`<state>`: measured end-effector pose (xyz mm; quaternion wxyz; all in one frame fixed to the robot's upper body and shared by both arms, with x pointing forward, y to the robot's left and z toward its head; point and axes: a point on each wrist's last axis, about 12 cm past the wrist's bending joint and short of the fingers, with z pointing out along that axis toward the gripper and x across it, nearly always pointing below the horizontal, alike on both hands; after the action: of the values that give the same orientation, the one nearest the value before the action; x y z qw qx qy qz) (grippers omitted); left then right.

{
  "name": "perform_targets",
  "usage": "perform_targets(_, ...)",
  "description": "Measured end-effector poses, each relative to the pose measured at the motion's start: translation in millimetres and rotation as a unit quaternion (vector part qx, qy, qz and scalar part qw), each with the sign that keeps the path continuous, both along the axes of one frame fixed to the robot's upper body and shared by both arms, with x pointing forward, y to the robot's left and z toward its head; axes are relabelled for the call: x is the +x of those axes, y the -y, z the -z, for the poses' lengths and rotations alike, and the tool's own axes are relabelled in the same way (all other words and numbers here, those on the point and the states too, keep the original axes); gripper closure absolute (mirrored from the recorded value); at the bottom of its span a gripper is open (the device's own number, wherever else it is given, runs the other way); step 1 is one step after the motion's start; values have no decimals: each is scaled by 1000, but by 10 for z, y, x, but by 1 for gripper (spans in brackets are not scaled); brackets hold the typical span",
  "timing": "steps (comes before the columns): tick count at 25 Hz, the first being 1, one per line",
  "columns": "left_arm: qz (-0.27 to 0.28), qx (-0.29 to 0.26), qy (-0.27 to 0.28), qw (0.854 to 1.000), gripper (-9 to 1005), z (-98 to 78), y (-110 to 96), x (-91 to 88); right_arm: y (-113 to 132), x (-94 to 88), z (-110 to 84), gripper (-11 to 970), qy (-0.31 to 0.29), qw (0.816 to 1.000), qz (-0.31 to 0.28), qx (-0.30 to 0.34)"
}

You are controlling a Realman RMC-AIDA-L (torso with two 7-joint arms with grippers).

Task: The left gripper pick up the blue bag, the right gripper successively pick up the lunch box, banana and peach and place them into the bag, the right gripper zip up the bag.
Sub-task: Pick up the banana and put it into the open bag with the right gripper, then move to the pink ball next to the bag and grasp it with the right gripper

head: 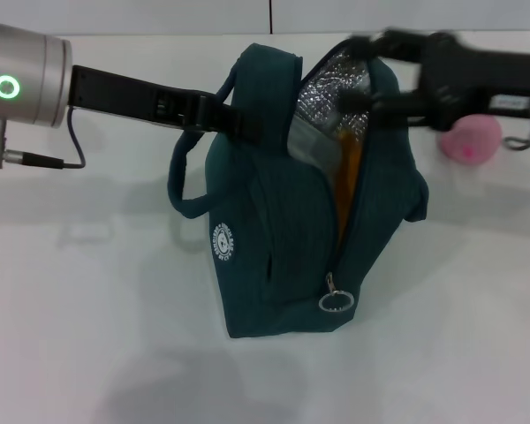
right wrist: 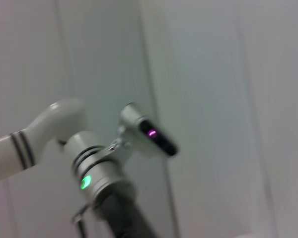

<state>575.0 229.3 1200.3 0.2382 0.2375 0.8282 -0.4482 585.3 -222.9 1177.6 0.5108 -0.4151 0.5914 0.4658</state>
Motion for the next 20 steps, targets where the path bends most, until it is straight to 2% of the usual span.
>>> perform_targets(3,0,0,0,1000,952,0,3,1,260,5,-31,100,10,999,51,10)
perform_targets(6,0,0,-1,1000,952,1,0,1,547,35,-10,104,9,993,114,4)
perform_targets(11,-1,-1,-1,1000,952,8,-5,-1,924,112,203,108,-12,972,226,-67)
perform_targets(15,0,-2,-1,1000,952,10,5,-2,1056,133,470,111,-24,947,297,-123)
perform_targets(20,4,-10,3,1000,952,-16,25,4,1024,158,759,114,-47,927,334,-167)
